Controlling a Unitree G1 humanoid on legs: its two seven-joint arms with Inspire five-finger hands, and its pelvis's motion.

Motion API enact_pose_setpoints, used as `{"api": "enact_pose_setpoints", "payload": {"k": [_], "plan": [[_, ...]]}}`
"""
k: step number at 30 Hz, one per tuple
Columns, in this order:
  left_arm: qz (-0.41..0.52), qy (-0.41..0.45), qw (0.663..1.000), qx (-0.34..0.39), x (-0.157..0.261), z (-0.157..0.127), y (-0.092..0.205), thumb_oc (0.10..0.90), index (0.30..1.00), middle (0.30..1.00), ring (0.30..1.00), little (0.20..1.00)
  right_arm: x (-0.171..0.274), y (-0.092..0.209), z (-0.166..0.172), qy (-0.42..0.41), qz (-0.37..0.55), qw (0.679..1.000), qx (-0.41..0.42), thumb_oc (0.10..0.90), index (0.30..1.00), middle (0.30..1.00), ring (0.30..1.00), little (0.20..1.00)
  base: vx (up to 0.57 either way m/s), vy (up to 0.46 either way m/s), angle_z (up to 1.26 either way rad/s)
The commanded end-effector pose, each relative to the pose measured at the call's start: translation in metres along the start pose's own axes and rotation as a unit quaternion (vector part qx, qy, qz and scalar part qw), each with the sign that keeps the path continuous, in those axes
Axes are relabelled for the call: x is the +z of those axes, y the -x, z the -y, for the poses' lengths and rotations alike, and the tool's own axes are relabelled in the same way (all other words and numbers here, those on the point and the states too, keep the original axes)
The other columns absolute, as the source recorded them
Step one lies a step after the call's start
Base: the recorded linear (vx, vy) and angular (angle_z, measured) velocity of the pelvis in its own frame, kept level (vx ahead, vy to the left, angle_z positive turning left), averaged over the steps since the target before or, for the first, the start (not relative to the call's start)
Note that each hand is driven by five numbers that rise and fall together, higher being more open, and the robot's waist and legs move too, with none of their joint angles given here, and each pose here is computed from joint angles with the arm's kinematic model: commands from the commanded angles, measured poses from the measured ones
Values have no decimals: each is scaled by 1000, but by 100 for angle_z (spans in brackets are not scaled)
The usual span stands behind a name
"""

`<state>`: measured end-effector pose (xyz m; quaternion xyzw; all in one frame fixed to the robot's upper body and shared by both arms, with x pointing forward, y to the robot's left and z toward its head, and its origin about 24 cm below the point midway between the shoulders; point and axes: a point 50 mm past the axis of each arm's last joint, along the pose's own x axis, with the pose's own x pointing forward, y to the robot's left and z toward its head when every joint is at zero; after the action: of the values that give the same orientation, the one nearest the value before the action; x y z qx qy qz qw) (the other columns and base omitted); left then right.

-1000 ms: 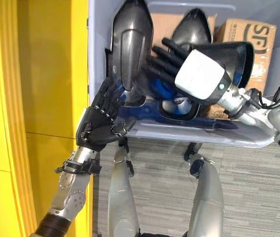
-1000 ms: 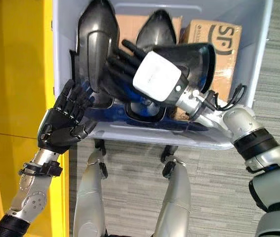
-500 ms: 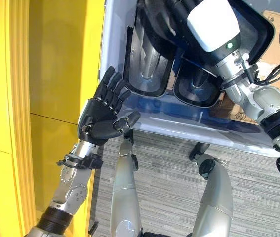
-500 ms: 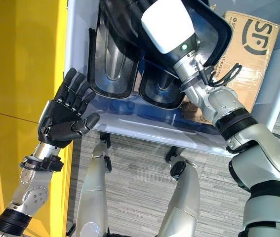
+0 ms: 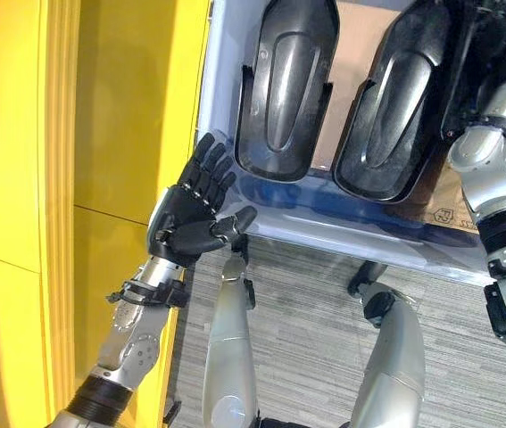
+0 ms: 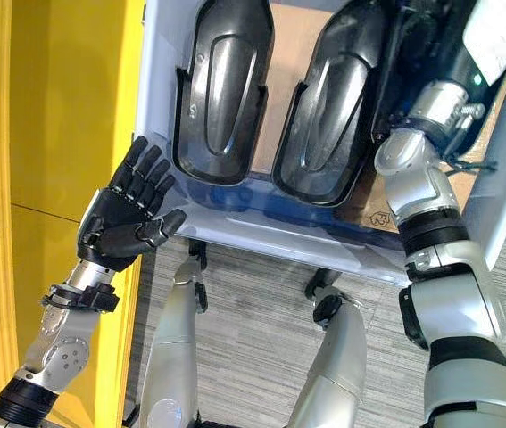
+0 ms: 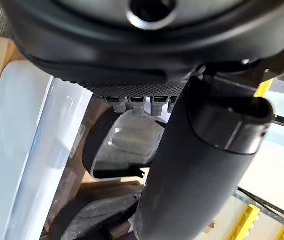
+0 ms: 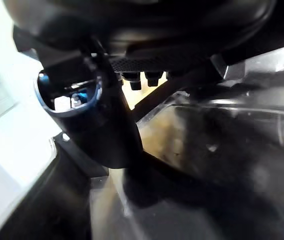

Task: Move parts from the plastic box to the shelf.

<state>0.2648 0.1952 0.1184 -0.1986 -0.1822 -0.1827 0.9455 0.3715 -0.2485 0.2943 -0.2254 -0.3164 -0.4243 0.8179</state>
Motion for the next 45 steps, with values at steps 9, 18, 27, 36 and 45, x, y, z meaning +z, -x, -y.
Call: {"api": "enact_pose_setpoints", "payload": {"k": [9,18,27,36,45], "plan": [[91,33,993,-69,18,42,-22,900,1000,1000,1000,1000,26,45,-24,-96,39,984,147,900,1000,1000,1000,1000,-23,22,-10],[88,31,994,-62,18,42,-19,900,1000,1000,1000,1000,27,52,-15,-69,86,984,141,900,1000,1000,1000,1000,-9,1,-1],[84,27,994,-62,19,44,-15,900,1000,1000,1000,1000,33,42,9,-142,65,986,61,900,1000,1000,1000,1000,1,-3,-2],[73,32,994,-72,17,45,-13,900,1000,1000,1000,1000,45,6,32,-155,56,985,-58,900,1000,1000,1000,1000,-2,-4,-4],[67,40,994,-83,18,43,-7,900,1000,1000,1000,1000,68,-23,41,-152,87,981,-86,900,1000,1000,1000,1000,-1,0,0]]}}
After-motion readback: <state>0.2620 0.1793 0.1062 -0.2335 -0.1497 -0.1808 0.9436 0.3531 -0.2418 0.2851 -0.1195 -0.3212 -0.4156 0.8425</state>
